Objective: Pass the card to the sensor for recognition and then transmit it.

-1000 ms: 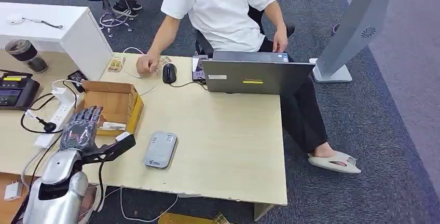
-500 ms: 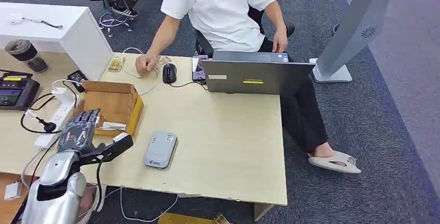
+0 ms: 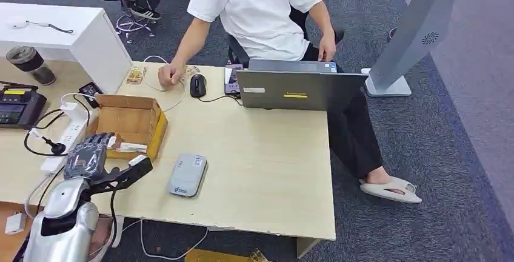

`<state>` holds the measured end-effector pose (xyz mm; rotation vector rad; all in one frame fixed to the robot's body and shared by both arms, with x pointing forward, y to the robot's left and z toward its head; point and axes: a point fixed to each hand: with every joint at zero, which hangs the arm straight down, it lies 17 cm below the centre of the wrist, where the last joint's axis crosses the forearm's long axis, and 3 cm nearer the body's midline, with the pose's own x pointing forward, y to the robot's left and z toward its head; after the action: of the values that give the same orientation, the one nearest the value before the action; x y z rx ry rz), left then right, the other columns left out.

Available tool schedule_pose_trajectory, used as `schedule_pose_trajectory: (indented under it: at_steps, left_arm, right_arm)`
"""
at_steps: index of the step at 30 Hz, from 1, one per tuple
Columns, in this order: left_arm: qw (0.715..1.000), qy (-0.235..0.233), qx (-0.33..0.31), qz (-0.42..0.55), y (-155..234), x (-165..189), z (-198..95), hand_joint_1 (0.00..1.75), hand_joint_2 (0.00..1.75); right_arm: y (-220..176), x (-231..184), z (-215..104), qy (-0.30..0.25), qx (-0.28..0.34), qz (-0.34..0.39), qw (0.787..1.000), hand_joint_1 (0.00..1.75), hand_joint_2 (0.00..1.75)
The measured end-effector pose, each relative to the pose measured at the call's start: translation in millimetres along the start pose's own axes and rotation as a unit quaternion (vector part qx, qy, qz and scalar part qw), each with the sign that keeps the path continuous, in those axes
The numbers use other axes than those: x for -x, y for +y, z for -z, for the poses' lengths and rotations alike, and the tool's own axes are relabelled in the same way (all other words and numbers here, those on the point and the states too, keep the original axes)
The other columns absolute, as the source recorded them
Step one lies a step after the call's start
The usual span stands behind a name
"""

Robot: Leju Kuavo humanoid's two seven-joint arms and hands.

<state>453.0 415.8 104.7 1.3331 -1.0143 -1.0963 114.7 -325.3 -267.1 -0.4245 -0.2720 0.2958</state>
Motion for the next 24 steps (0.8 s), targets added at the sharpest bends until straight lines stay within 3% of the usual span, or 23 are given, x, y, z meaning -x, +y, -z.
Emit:
schedule_pose_trajectory:
  at_steps: [5,14,24]
  left_arm:
    - [1.000,0.002,0.002,0.000,-2.3,1.3,-0.2,0.38,1.75]
    - [1.000,0.002,-0.023,-0.007,9.4,-1.3,10.0,0.19,1.75]
    - [1.000,0.003,-0.023,-0.016,8.8,-7.5,14.9,0.23,1.75]
  right_arm:
    - [0.0,0.0,0.0,0.000,0.000,0.000,1.000,0.00,1.75]
    - [-1.4,-5.7,0.2,-0.016,0.003,-0.006,1.000,0.00,1.75]
    - [-1.3,-6.1,0.2,-0.018,0.003,-0.011,1.000,0.00,1.75]
